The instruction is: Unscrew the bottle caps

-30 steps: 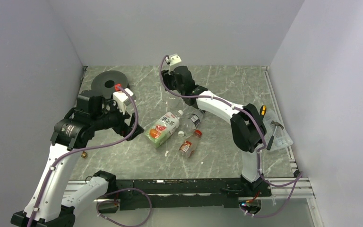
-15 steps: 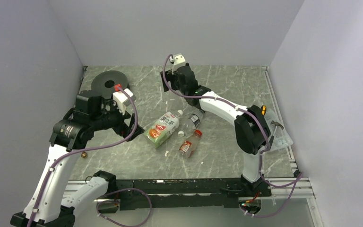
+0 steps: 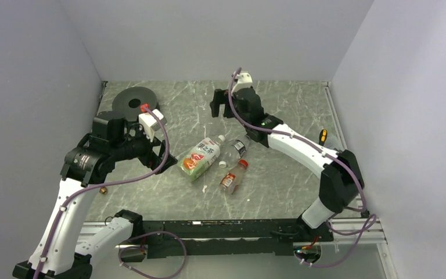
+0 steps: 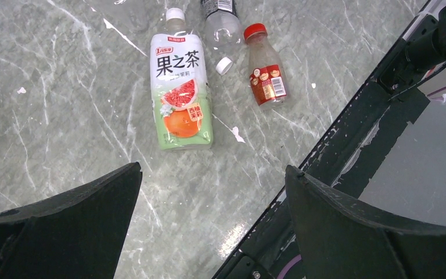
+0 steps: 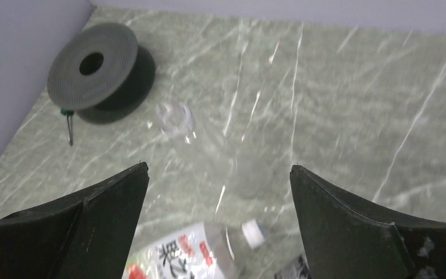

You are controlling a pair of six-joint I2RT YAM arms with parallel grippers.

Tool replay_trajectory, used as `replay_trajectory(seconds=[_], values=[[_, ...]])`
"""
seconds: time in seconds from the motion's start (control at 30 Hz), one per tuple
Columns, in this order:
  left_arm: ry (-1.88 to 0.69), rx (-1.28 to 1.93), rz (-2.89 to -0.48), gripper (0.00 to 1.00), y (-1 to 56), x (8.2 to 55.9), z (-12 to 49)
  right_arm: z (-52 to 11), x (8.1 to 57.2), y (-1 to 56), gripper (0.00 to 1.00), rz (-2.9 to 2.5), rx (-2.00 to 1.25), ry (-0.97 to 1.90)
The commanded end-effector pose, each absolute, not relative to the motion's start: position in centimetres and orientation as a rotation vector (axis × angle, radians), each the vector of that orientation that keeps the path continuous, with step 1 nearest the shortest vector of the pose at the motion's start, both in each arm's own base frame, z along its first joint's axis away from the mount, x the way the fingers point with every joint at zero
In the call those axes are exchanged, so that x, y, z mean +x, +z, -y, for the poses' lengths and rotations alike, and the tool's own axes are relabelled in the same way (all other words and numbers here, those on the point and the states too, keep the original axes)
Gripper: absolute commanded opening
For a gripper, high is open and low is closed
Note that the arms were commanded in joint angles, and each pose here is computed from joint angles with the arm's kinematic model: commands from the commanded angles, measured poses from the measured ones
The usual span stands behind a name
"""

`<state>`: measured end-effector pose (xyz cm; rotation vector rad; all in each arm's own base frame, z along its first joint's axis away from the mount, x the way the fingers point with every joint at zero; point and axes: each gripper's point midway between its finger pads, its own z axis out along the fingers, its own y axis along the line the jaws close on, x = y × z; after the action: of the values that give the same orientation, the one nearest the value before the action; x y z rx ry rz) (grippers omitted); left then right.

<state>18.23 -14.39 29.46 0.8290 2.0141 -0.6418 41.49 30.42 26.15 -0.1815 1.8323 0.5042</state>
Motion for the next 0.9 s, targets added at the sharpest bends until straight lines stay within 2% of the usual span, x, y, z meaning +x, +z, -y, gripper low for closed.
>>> replay_trajectory(seconds=[0.0, 0.27, 0.53, 0.87], values=[[-0.641, 0.855, -1.951, 0.99, 31.1, 17.9, 14.5, -29.6, 38.3, 23.2, 0.94, -1.954, -0.074, 0.616], [-0.665, 0.859, -1.96, 0.99, 30.7, 18.0, 14.8, -29.6, 35.1, 18.1, 0.92, -2.085, -0.017, 0.728], [-0.671, 0.87, -1.964, 0.99, 30.6, 17.8, 14.9, -32.0, 35.0, 17.1, 0.91, -2.143, -0.018, 0.766], [-0.678, 0.891, -1.961, 0.99, 30.4, 17.7, 15.0, -33.3, 35.0, 13.1, 0.9, -2.336, 0.161, 0.692]])
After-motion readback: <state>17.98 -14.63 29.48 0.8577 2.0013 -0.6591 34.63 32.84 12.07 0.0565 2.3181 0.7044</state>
